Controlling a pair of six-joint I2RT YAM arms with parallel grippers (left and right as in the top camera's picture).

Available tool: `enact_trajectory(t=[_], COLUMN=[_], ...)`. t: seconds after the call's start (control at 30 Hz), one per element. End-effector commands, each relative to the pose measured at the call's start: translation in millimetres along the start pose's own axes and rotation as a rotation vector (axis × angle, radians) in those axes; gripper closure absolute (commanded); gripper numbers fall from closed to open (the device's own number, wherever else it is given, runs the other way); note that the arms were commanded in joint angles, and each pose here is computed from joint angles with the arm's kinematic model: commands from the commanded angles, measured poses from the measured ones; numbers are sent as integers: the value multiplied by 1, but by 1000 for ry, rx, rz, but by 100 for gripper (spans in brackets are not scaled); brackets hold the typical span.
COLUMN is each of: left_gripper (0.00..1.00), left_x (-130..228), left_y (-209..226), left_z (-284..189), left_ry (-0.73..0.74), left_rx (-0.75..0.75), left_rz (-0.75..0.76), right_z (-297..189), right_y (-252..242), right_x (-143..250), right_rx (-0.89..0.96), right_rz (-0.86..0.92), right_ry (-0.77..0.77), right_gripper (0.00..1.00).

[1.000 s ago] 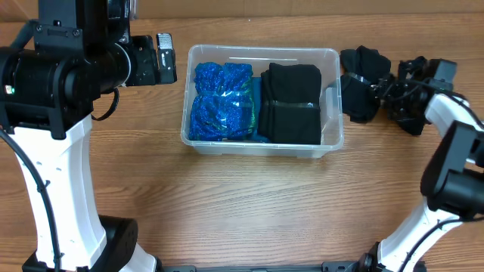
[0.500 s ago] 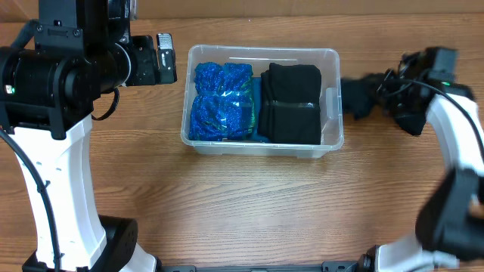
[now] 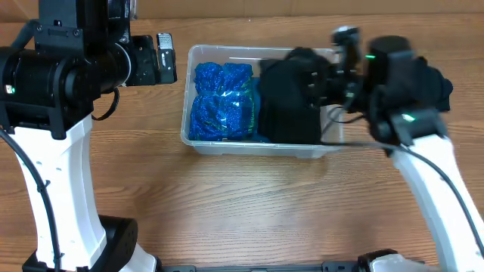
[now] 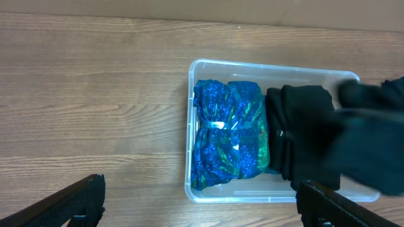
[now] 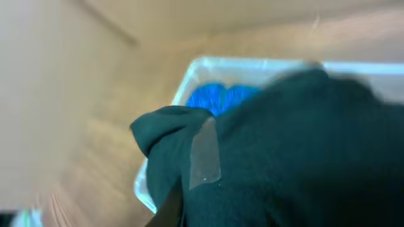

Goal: Pack container
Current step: 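Lower the second black bundle into the bin and release, then grasp the last black glove at the far right with the right gripper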

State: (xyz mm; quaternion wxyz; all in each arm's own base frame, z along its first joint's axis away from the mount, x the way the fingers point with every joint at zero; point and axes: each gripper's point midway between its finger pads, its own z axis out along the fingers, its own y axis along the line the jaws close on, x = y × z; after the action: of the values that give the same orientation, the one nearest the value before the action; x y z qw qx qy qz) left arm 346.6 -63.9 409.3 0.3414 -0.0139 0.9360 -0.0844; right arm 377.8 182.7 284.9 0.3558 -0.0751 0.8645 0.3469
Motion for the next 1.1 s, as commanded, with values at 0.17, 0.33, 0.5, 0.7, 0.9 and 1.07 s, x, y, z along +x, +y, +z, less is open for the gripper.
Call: enact_trajectory(t=[0.17,0.33,0.5,0.7,0.9,1.07], left_gripper=[0,0,0,0,0,0], left_x=[0,0,0,0,0,0], left_y=[3,3,3,3,3,3], left_z=[-1,-1,-1,-1,-1,-1], left_ry=[-3,-3,-3,-3,-3,-3], left_rx=[-12,-12,-12,-12,-12,-12], left_rz=[6,6,6,6,6,6], right_z=[90,64,68,86,32,-24], right_y=[-35,28,26,-67,-94,-81], right_x=[67,-7,-29,83,81,18], right_rx=[-15,-188,-129,170,430,514], right_rz=[-74,-213,-248,-161,-119,-85], right_ry=[269,54,-28,412,464,213], right_gripper=[96,96,96,40,24,12])
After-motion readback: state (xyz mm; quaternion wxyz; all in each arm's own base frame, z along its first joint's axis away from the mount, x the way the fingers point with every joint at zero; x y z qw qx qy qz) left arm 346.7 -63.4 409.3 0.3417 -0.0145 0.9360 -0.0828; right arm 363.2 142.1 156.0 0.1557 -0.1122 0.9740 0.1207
